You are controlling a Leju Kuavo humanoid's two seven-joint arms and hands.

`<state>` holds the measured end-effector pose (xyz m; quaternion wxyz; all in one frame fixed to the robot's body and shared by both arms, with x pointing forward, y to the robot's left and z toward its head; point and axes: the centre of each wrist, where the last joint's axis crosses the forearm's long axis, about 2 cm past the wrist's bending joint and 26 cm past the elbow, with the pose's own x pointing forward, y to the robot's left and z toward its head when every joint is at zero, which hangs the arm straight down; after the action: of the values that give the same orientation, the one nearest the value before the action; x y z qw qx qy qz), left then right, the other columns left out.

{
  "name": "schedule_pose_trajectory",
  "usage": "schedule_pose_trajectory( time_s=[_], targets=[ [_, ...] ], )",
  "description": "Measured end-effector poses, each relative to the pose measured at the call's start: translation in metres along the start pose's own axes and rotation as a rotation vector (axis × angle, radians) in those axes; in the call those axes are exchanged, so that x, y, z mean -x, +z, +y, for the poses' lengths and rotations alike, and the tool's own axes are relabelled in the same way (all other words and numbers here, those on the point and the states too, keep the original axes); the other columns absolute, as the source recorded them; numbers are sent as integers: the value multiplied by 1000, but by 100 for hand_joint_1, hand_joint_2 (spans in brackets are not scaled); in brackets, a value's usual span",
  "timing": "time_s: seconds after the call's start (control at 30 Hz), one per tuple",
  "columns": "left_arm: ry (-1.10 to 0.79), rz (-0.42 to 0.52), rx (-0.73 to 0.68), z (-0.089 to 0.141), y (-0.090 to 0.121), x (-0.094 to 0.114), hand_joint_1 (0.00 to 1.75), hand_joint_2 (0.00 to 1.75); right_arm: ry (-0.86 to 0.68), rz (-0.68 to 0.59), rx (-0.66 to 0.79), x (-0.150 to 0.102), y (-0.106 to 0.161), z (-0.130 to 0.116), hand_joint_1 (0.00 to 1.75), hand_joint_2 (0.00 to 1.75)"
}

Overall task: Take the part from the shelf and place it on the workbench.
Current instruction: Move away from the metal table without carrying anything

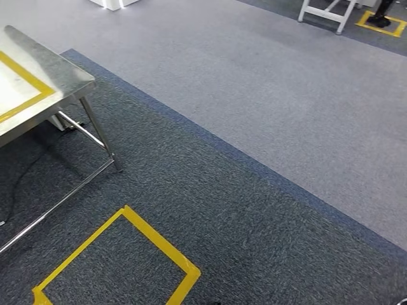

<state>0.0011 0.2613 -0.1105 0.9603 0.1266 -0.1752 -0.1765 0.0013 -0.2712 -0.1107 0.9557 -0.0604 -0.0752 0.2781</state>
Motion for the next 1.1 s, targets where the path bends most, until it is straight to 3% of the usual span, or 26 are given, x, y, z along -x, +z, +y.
schedule_pose_trajectory(
  time_s=[0.23, 1.1],
  targets=[
    [-2, -58, -3, 1, -4, -17, 0, 0, -6, -6, -46, -32, -1, 12, 0, 0],
    [-11, -90, -13, 1, -6, -21, 0, 0, -24, 23, -13, -43, -1, 14, 0, 0]
  ],
)
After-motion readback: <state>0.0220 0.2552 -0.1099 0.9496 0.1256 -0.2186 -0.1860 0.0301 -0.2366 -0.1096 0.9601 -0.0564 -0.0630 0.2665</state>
